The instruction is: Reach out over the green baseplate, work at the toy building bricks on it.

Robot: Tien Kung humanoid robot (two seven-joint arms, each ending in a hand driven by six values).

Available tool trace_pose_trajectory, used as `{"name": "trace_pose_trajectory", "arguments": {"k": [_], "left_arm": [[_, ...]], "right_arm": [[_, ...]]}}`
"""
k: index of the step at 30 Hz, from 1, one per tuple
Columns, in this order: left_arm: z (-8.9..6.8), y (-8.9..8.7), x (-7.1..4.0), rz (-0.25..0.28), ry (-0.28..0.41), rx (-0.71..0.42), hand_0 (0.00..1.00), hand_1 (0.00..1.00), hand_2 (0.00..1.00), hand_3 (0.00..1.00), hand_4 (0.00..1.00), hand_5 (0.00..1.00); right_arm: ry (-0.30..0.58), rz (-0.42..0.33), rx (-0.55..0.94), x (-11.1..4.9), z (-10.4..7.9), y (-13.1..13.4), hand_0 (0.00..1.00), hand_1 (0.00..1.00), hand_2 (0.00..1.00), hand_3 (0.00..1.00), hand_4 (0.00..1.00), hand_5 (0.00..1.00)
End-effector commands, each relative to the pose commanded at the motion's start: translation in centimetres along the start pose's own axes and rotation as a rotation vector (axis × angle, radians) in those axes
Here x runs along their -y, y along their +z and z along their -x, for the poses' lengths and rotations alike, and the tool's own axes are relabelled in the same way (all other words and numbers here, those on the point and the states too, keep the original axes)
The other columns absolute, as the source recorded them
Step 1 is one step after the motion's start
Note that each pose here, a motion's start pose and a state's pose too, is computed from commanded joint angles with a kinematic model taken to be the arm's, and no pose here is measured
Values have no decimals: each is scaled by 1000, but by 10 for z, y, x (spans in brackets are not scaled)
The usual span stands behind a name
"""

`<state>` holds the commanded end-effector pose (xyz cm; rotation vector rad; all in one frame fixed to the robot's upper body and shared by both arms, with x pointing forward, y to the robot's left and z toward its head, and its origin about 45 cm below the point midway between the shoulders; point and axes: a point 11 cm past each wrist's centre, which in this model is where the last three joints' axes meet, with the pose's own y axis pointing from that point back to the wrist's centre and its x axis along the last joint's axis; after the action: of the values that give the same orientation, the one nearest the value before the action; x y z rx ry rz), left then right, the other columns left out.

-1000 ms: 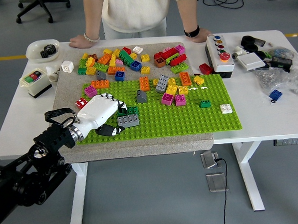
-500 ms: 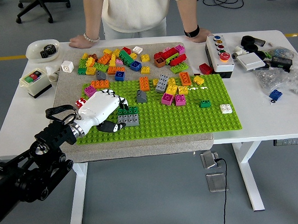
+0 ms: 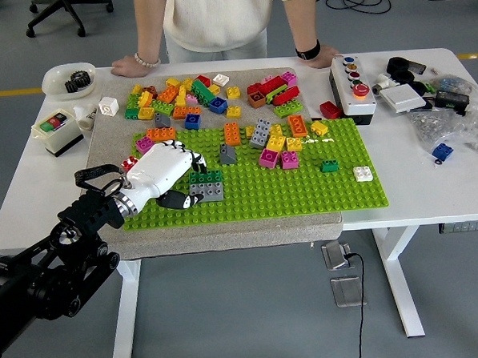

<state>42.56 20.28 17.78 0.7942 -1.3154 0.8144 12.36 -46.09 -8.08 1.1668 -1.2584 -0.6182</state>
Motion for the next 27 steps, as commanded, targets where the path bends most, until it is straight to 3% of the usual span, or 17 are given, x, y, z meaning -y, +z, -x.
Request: {"name": "trace_pose_trajectory", "arguments": {"k": [12,23,24,27], "left_arm": [[-5,1,2,1,6,-6,776,602,575,572,838,213],[-26,0,-8,-15,42,-52,780,603,576,573,847,216],[-27,0,-9,-11,41,-53,794,635,590,572,903,281],[-26,2,-13,-8,33,-76,794,635,590,572,903,281]], "right_arm": [[2,-1,5,0,-1,0,743,641,682,631,811,520],[5,1,6,0,-2,1,743,641,682,631,811,520],[5,1,6,0,-2,1,743,641,682,631,810,520],[5,3,5,0,-2,2,743,641,682,631,810,520]]}}
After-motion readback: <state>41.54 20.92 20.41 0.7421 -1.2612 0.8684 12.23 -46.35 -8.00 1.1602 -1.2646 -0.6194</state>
